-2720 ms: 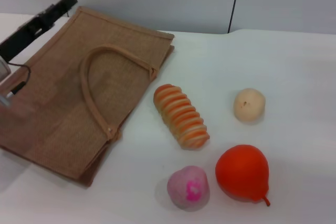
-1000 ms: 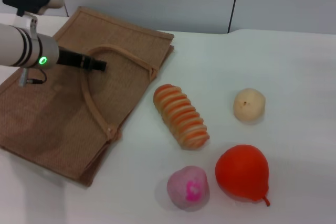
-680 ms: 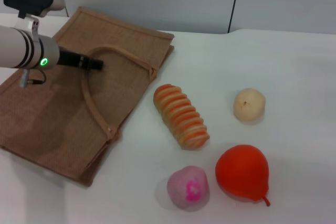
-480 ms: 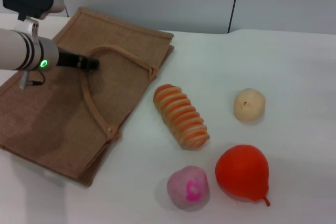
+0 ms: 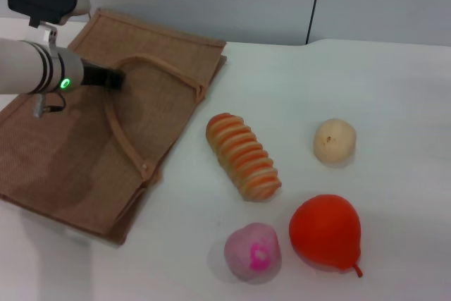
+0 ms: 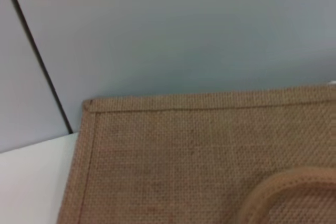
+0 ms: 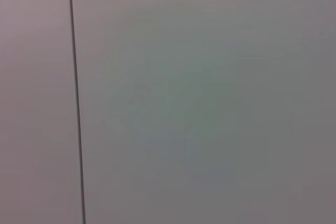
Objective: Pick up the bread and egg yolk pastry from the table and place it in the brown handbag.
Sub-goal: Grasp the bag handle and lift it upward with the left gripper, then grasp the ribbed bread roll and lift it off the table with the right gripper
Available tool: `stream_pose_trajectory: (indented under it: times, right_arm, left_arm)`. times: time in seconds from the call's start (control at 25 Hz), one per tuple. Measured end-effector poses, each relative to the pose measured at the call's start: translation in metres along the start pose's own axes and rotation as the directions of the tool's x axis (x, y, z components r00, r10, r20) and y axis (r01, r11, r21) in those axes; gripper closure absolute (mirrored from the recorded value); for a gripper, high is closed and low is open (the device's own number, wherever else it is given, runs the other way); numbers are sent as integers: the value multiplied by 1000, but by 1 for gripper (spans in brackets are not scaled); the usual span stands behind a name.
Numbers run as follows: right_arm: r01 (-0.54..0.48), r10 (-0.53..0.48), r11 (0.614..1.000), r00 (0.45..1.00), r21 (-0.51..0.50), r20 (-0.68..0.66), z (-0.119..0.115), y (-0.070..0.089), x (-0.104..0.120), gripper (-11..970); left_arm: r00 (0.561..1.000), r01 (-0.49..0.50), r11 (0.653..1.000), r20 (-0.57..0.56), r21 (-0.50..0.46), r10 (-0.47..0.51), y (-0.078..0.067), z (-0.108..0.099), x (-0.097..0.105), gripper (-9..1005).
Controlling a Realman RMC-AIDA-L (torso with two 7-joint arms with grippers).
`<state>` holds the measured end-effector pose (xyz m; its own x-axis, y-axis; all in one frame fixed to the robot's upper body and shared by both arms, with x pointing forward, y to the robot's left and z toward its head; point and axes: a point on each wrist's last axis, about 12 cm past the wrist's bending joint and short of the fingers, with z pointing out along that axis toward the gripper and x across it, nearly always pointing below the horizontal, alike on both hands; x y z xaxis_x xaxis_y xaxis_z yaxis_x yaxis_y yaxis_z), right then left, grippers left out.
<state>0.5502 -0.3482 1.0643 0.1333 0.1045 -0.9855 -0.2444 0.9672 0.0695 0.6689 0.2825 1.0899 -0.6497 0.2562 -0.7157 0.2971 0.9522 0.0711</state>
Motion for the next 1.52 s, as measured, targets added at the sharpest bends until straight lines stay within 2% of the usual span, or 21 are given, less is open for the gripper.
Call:
stream_pose_trajectory:
  times: [0.04,0.24,0.4,0.52,0.72,0.84,0.88,0.92,1.0,1.24,1.52]
  right_arm:
    - [0,0,1000,1000,0,0,0,0,0,78]
    - [3,-3,1000,1000,-1,-9,-3,-1,1,79]
    - [22,-24,997,999,-76,-35,2,8,3,79]
    - [49,-64,978,996,-201,-68,12,24,5,79]
    - [81,-151,911,978,-404,-145,32,51,11,80]
    - [49,-190,868,952,-494,-241,50,68,18,80]
    - [18,-206,844,934,-536,-293,58,77,20,80]
    - [18,-206,844,934,-536,-293,58,77,20,80]
    - [-22,-219,812,915,-584,-340,65,87,21,81]
    - [-142,-281,729,830,-670,-482,83,113,21,81]
    - [-201,-368,645,764,-737,-530,94,138,18,82]
  left_arm:
    - [1000,5,1000,6,5,-5,-1,0,0,761]
    - [996,45,997,73,65,-50,-5,-1,4,877]
    - [979,114,981,150,154,-137,-2,-9,12,877]
    - [955,138,958,224,249,-196,4,-22,20,877]
    - [884,136,918,372,373,-282,12,-46,33,878]
    - [824,152,905,454,398,-339,21,-59,43,878]
    - [800,161,898,479,409,-361,23,-63,47,878]
    - [780,170,893,497,416,-380,25,-66,50,878]
    - [750,185,886,521,426,-407,27,-69,57,878]
    - [705,191,879,561,438,-433,29,-75,64,877]
    - [681,201,872,576,447,-452,31,-77,66,878]
